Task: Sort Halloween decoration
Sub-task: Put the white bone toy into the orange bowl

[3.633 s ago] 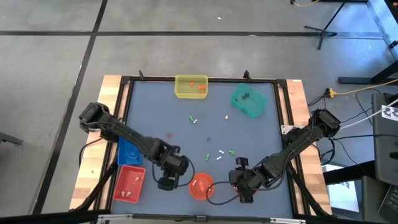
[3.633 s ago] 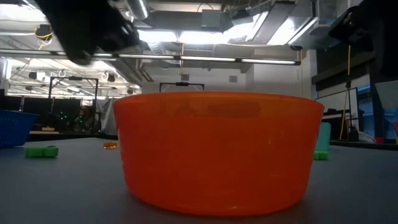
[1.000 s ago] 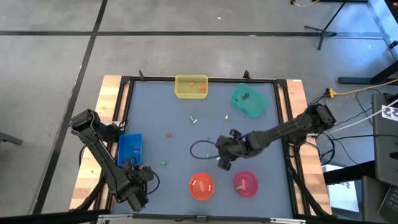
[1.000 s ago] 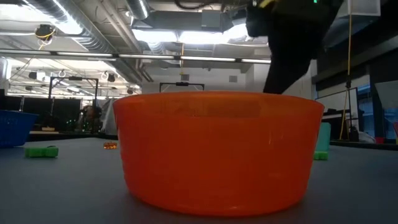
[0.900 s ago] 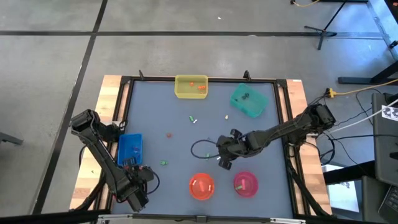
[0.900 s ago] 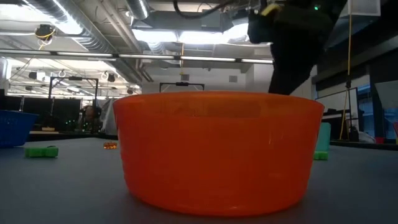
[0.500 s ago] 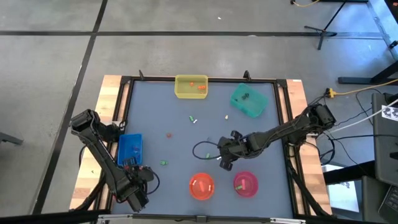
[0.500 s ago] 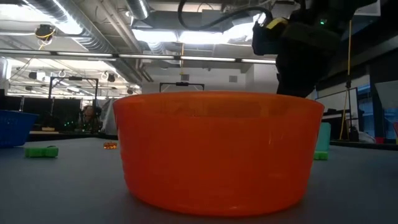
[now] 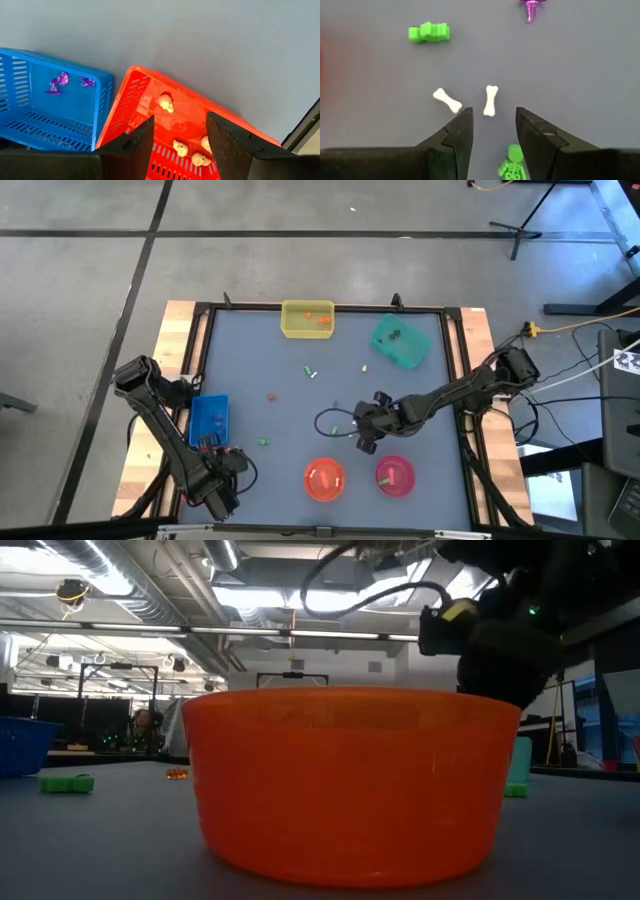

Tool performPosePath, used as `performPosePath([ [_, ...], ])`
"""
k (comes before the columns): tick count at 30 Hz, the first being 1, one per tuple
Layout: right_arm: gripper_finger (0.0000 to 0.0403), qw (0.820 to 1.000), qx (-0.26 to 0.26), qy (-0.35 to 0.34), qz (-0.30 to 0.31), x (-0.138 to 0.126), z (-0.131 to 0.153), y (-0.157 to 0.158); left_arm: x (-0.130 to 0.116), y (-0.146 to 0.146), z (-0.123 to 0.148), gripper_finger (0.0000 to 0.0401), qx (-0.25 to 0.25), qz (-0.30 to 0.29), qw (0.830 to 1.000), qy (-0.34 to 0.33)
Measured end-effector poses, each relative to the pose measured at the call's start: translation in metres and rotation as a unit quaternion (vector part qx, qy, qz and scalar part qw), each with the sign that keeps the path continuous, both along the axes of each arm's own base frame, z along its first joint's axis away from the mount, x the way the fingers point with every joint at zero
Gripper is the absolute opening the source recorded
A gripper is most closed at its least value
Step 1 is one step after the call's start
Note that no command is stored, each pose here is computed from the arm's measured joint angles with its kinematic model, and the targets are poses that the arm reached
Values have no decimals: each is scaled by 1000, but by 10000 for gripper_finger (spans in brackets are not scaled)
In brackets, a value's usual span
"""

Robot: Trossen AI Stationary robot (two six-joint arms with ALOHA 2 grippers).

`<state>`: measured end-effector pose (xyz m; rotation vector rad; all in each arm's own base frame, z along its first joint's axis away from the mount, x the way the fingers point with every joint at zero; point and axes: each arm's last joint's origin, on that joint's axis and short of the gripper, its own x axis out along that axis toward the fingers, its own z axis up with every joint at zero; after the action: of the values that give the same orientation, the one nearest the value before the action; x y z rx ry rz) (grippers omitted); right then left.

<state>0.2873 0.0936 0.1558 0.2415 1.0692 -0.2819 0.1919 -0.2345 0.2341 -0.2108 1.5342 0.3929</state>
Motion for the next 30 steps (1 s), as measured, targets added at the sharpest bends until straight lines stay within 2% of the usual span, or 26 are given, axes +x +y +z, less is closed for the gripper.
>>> performPosePath([
  [12, 145, 999, -29, 15, 14, 11, -30, 3, 1, 0, 0, 163, 5, -1, 1000, -11],
  [20, 141, 999, -27, 23, 17, 11, -34, 4, 1, 0, 0, 163, 5, -2, 1000, -13],
  [30, 57, 999, -19, 28, 21, 11, -35, 4, 1, 0, 0, 163, 5, -2, 1000, -13],
])
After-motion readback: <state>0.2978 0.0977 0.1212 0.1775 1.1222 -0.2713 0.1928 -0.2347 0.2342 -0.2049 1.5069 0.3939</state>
